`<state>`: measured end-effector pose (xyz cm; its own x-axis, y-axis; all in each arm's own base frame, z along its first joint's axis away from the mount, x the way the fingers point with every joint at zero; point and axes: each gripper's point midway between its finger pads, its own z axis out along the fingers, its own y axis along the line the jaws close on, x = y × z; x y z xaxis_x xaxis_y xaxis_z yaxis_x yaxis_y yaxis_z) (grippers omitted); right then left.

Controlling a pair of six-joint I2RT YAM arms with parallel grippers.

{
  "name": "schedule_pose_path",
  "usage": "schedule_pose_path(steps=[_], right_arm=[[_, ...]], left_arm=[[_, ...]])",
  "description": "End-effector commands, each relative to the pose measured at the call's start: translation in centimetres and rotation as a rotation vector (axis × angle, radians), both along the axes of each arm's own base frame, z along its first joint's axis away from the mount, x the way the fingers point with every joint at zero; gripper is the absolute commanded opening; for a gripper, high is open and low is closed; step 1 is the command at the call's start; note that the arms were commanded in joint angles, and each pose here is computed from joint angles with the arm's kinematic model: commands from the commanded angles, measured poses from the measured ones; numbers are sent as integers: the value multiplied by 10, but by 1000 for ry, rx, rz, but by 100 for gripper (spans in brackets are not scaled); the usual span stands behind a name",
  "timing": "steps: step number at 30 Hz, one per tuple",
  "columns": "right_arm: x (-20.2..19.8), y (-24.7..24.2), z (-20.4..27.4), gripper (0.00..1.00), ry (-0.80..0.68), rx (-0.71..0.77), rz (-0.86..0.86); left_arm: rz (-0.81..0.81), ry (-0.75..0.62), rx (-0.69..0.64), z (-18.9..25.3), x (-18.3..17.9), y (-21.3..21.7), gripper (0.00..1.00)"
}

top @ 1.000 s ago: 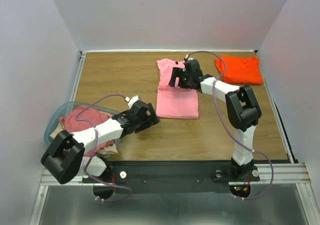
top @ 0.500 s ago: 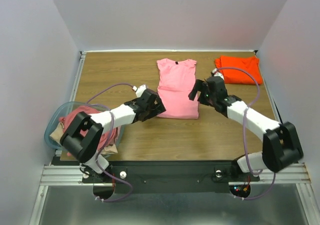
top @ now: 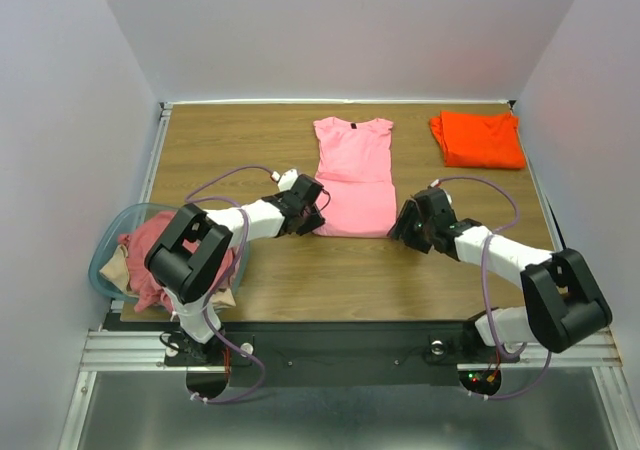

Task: Fold and stack the t-shirts
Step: Fold the tshirt

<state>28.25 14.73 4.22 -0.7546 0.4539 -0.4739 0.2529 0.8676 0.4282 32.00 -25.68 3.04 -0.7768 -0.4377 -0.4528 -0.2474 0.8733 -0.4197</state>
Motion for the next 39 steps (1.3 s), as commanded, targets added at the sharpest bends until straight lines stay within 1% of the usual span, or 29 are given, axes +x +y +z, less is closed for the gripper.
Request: schedule_pose_path(steps=[1, 2, 3, 4, 6, 8, 11, 12, 13, 14, 16, 17, 18, 19, 20, 21, 22, 23, 24, 27, 30, 31, 32, 33, 35, 36, 38, 39], right_arm=[[18, 16, 2, 59, -55, 75, 10], [18, 16, -1, 58, -50, 74, 9], [17, 16, -9, 56, -28, 67, 7], [17, 15, -12, 54, -19, 60, 6], [22, 16, -14, 50, -36, 60, 8], [22, 15, -21, 35, -30, 47, 8], [22, 19, -26, 22, -39, 54, 43], [19, 24, -26, 16, -31, 71, 70], [16, 25, -25, 2, -29, 80, 86], [14, 27, -15, 0, -54, 95, 99], [-6, 21, -13, 0, -33, 95, 116], [-7, 18, 9, 0, -95, 111, 107], [-18, 12, 9, 0, -82, 101, 100], [-24, 8, 14, 0, -82, 96, 94], [-38, 1, 15, 0, -52, 81, 92], [-45, -2, 20, 0, -54, 80, 94], [-55, -5, 33, 0, -73, 94, 101], [-60, -4, 39, 0, -82, 109, 109], [-65, -2, 53, 0, -120, 147, 122], [-69, -4, 67, 0, -150, 163, 120], [-55, -10, 91, 0, -215, 129, 80], [-50, -11, 91, 0, -204, 112, 74], [-42, -14, 95, 0, -214, 87, 49], [-29, -17, 114, 0, -258, 72, 15], [-8, -17, 132, 0, -277, 48, -19], [2, -21, 135, 0, -286, 18, -53], [18, -25, 149, 0, -315, -15, -92], [27, -28, 145, 1, -299, -50, -116]], left_arm=[[6, 47, 8, -17, -11, 5, 33], [5, 53, 11, -19, -12, 6, 33], [6, 62, 13, -23, -15, 8, 26], [4, 63, 15, -24, -15, 8, 22], [4, 66, 16, -26, -16, 8, 8], [-8, 66, 10, -27, -17, 6, 0], [-30, 55, 0, -23, -16, 4, 0], [-35, 58, 2, -24, -19, 5, 0], [-43, 59, -1, -23, -22, 5, 0], [-59, 41, -15, -14, -24, 2, 0], [-71, 42, -15, -13, -38, 7, 0], [-77, 9, -41, 1, -46, 1, 0], [-91, 17, -37, -2, -60, 4, 0], [-98, 10, -49, 2, -68, 2, 0], [-103, -1, -61, 7, -75, 0, 0], [-122, -20, -104, 21, -87, -10, 0], [-136, -11, -113, 21, -97, -11, 0], [-147, -20, -129, 27, -102, -14, 0], [-155, -26, -157, 38, -111, -18, 0], [-171, -54, -181, 60, -115, -20, 0], [-154, -121, -166, 86, -104, -18, 0], [-140, -159, -139, 100, -95, -15, 0], [-127, -191, -142, 111, -87, -17, 0], [-124, -207, -125, 124, -80, -19, 0], [-109, -235, -73, 131, -61, -13, 0], [-104, -262, -85, 144, -50, -17, 0], [-97, -272, -90, 149, -33, -17, 0], [-85, -261, -67, 142, -16, -11, 0]])
